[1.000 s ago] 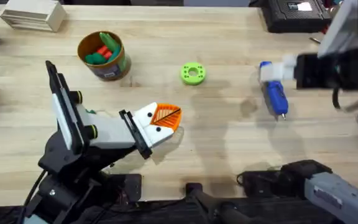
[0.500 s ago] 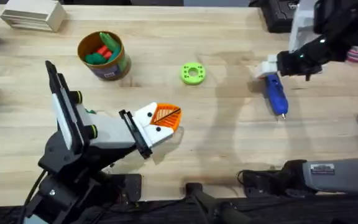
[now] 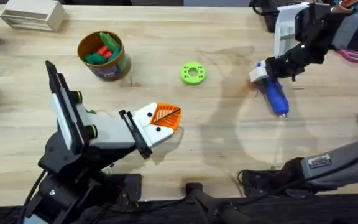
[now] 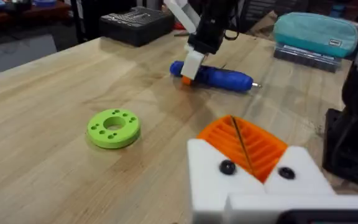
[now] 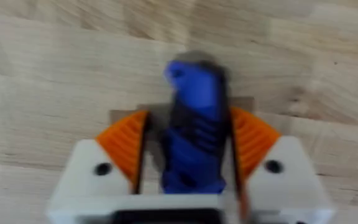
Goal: Pick up the gripper from the table and insert it into the empty holder that is missing its gripper. Then pick up a screw, insert it into the mounting hole, and use the screwdriver to tighten it. Finally, clean up the table by picking up the vegetable and placing it into the bucket.
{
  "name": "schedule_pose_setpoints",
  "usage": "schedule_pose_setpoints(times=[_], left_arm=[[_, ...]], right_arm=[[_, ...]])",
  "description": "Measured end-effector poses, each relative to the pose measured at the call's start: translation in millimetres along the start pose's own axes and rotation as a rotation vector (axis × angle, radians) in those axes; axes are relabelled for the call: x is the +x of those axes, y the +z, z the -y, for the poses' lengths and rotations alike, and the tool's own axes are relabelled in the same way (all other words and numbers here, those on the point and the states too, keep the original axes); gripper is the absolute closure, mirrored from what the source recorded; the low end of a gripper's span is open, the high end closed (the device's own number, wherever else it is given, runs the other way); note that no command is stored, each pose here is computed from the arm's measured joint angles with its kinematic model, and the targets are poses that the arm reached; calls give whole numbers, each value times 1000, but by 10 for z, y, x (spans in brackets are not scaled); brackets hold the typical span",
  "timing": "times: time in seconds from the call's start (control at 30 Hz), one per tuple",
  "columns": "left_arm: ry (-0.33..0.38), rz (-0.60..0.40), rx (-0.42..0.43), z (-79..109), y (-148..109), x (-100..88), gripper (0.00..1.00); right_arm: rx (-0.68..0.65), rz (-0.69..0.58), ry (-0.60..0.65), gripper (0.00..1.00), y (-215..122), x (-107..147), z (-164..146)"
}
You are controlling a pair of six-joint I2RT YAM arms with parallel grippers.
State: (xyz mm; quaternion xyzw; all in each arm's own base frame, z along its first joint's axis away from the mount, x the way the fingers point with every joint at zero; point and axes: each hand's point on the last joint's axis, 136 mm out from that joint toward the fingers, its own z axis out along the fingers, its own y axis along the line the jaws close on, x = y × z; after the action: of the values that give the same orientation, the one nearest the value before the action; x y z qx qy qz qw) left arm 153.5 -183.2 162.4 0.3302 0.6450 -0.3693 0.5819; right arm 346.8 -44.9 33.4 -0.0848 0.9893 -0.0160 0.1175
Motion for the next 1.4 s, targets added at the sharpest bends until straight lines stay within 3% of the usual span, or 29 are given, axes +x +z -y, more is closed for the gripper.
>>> schedule_pose_setpoints(times=[0.13, 0.2, 0.33, 0.43, 0.53, 0.67, 0.83, 0.97, 1.17, 1.27, 1.4], left_arm=[[0, 0, 0, 0, 0, 0, 991], [0, 0, 0, 0, 0, 0, 991], [0, 0, 0, 0, 0, 0, 991], [0, 0, 0, 0, 0, 0, 991], [0, 0, 0, 0, 0, 0, 991], [0, 0, 0, 0, 0, 0, 991], [0, 0, 0, 0, 0, 0, 991], [0, 0, 0, 0, 0, -1, 991], [0, 0, 0, 0, 0, 0, 991], [0, 0, 0, 0, 0, 0, 991], [0, 0, 0, 0, 0, 0, 991]], right_arm=[[9, 4, -11, 877, 14, -21, 17], [20, 0, -8, 977, 11, -25, 40], [62, -67, -17, 972, -45, 83, 88], [115, -37, -20, 972, -185, -44, 185], [188, 126, -9, 972, -618, -390, 315], [282, 403, 18, 972, -1565, -691, 410], [350, 620, 86, 972, -2438, -556, 434], [366, 672, 137, 972, -2572, -277, 396], [231, 695, 184, 972, -2161, 103, 55], [87, 818, 152, 972, -2206, 37, -294], [-145, 1014, 75, 972, -2577, -168, -841]])
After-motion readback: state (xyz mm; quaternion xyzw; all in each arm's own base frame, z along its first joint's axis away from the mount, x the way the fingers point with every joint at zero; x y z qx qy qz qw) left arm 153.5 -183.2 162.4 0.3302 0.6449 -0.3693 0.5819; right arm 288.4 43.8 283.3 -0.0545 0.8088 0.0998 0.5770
